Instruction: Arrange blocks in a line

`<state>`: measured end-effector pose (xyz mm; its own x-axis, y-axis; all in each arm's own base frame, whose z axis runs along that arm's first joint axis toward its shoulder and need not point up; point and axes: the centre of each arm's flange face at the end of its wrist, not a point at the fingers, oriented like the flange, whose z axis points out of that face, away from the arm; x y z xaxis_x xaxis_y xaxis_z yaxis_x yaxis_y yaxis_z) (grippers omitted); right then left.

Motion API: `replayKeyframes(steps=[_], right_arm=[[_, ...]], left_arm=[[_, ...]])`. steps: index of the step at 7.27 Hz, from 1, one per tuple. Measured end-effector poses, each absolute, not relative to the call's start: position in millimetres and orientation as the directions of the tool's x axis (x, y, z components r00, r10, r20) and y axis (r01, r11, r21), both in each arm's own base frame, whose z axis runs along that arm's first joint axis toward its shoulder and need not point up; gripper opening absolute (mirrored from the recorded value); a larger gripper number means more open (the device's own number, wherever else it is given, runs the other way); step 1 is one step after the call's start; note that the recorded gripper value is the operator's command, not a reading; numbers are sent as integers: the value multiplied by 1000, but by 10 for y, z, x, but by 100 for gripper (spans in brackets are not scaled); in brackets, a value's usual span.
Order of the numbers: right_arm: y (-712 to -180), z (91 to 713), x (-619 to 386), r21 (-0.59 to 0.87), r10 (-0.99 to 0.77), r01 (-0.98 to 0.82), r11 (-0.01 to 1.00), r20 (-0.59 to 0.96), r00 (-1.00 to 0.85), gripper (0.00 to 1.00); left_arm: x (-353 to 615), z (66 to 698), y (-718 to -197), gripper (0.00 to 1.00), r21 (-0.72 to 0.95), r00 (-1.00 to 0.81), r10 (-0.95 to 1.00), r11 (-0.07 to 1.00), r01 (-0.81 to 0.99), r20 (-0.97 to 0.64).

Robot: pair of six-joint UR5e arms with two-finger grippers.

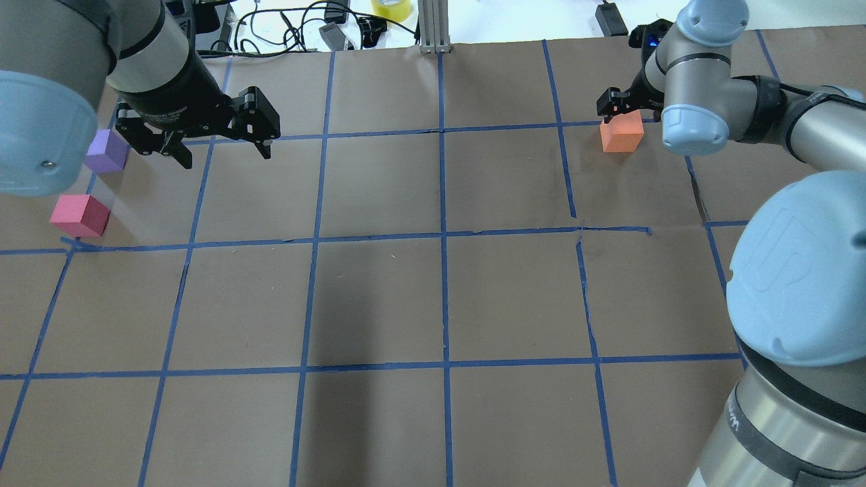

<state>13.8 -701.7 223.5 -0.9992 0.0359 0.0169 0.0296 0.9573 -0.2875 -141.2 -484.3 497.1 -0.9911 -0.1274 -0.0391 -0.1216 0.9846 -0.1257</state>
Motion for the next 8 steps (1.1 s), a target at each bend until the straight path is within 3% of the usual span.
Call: replayKeyframes(steps=[1,2,5,8], right_arm=[[-7031,2119,129,-276,36,31,961,15,-999,66],[-7052,2016,125,-277,38,33,960,12,-999,1],[-7118,2027,162,-321,28,36,946,-31,-999,0],[-7288,2854,432,-370,4,27,929,-62,-998,0]], left_arm=[[-1410,4973,-4846,100,-128,-991,-125,985,-119,-39],[-1410,4974,-4847,100,-129,-991,-125,984,-119,-39],[-1410,4976,-4848,100,-130,-991,-124,984,-118,-40],[-1415,4976,-4846,100,-130,-992,-122,985,-116,-40]])
